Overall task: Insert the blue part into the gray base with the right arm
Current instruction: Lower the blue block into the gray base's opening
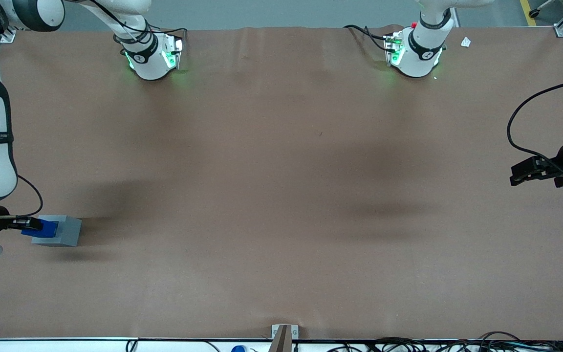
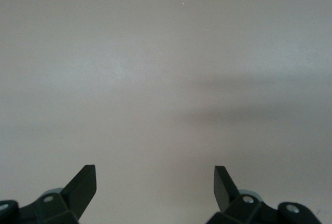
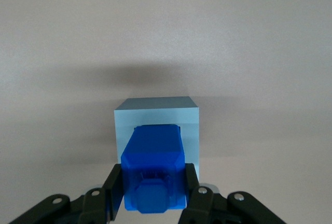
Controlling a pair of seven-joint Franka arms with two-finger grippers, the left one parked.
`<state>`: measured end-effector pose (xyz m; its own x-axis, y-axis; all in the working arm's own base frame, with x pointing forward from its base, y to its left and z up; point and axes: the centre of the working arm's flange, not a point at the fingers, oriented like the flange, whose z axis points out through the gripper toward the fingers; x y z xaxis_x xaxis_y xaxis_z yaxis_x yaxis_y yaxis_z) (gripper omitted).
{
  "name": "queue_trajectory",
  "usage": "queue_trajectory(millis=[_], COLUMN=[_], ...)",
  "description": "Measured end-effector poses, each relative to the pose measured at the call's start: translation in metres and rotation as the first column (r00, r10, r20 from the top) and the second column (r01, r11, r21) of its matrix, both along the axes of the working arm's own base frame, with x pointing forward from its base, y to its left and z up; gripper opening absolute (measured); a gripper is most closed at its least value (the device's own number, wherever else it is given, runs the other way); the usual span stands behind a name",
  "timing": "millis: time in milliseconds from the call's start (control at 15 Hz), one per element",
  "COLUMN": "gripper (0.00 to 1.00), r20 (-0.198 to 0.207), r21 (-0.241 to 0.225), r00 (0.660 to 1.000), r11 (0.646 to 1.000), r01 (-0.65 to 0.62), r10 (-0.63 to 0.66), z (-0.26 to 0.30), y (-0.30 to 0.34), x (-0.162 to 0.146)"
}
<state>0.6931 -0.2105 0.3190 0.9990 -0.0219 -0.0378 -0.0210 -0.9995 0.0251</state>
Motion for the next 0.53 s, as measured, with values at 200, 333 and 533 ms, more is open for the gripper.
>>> queue_trajectory(millis=[200, 333, 533], gripper=[0.51, 0.51, 0.51], r20=[0.0, 0.0, -0.009], r21=[0.0, 0.0, 0.003], r00=[1.0, 1.0, 1.0], r11=[1.0, 1.0, 1.0], r01=[-0.004, -0.004, -0.004], r10=[0.004, 0.004, 0.004], z=[0.0, 0.0, -0.0008], y=[0.0, 0.0, 0.0002], x=[0.0, 0.0, -0.001])
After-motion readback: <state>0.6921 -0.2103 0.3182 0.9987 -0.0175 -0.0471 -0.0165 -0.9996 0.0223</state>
